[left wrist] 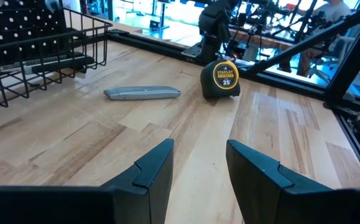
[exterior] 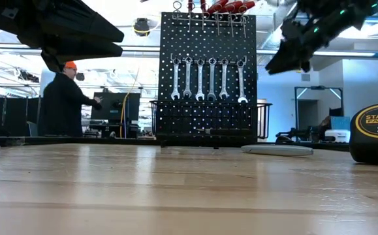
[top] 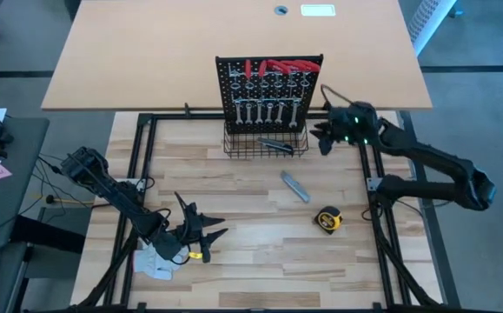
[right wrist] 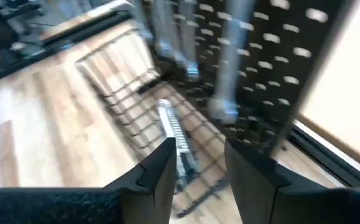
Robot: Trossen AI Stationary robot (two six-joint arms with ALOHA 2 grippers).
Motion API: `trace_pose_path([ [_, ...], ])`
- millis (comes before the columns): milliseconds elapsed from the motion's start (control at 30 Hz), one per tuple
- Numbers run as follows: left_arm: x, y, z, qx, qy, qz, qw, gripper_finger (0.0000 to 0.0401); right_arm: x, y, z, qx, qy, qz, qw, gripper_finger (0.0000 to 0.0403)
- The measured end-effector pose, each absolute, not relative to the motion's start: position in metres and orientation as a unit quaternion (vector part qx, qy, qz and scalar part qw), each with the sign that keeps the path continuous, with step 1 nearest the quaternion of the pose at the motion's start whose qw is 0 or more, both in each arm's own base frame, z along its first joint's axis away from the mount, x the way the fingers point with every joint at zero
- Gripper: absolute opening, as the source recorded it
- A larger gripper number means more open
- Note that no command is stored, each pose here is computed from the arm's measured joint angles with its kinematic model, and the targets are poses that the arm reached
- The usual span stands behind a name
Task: Hang tools onto peg board
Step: Put the grey box cutter on the wire basket on the pegboard
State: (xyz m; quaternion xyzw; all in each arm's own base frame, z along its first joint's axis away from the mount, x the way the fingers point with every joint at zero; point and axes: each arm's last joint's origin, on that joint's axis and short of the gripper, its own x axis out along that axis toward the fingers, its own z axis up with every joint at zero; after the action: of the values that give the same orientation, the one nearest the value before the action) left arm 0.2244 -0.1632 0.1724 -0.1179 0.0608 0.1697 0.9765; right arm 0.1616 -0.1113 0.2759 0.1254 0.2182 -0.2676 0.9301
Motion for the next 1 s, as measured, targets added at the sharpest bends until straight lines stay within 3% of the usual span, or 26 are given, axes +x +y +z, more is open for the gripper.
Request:
trace_pose_path([
  [467, 0.224, -0.164, 0.172, -0.123, 0.065, 0.16, 0.977, 0.0145, 0.166, 0.02, 0.228, 0.044, 0.157, -0.159, 0.974, 0.0112],
  [733, 0.224, -0.164, 0.172, -0.124, 0.065, 0.161, 0.977, 0.0145, 0.175, 0.058, 0.212, 0.051, 0.149, -0.069, 0.985, 0.0112],
  [867, 0.224, -0.164, 0.172, -0.124, 0.065, 0.161, 0.977, 0.0145, 0.184, 0.066, 0.198, 0.06, 0.174, -0.066, 0.981, 0.0134],
  [1000, 0.224, -0.164, 0.172, -0.123, 0.065, 0.161, 0.977, 0.0145, 0.195, 0.069, 0.18, 0.044, 0.21, -0.074, 0.974, 0.019],
])
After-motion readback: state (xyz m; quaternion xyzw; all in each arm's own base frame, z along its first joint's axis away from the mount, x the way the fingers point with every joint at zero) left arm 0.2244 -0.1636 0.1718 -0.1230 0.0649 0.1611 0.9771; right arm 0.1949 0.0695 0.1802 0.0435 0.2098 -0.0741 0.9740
